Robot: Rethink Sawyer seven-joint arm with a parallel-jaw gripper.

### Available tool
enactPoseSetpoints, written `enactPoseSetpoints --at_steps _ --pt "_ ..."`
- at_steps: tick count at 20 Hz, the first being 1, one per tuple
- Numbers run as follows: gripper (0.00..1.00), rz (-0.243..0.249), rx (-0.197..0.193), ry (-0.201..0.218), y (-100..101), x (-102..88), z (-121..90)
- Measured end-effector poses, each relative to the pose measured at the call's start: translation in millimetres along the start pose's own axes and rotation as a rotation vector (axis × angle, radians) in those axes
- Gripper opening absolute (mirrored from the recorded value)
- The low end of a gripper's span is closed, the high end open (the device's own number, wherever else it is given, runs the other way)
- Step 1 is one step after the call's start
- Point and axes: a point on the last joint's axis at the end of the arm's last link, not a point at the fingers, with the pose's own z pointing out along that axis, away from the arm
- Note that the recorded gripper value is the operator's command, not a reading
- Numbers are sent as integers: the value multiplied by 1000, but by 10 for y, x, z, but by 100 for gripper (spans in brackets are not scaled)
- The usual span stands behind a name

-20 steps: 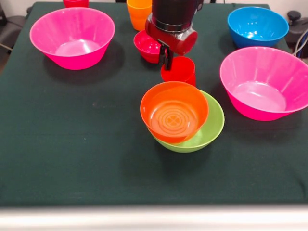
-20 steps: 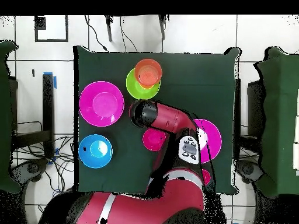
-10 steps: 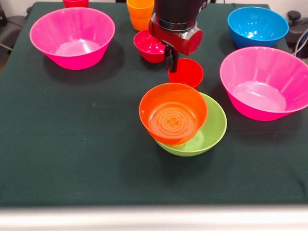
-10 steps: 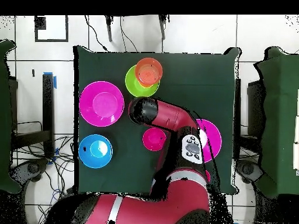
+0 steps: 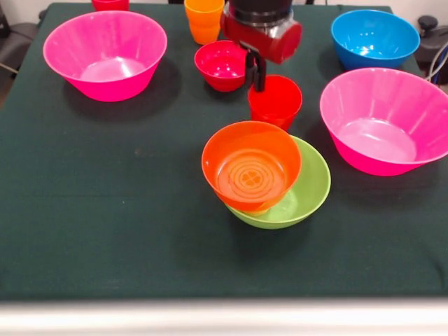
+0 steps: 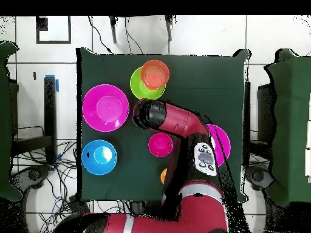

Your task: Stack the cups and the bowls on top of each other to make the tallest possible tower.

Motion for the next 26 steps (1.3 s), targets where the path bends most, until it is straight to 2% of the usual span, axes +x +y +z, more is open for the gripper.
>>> enactPoseSetpoints --at_steps 3,4,8,16,19,24,26 --pt "0 9 -5 13 -4 -59 -147" --pt "0 18 -6 28 -23 -108 -270" --pt "0 42 -4 64 -115 -229 -490" --pt "0 86 -24 93 -275 -469 -747" --pt "0 98 -25 124 -327 -556 -924" --pt "0 104 -18 178 -326 -777 -1270" --pt "0 101 -16 188 -302 -827 -1345"
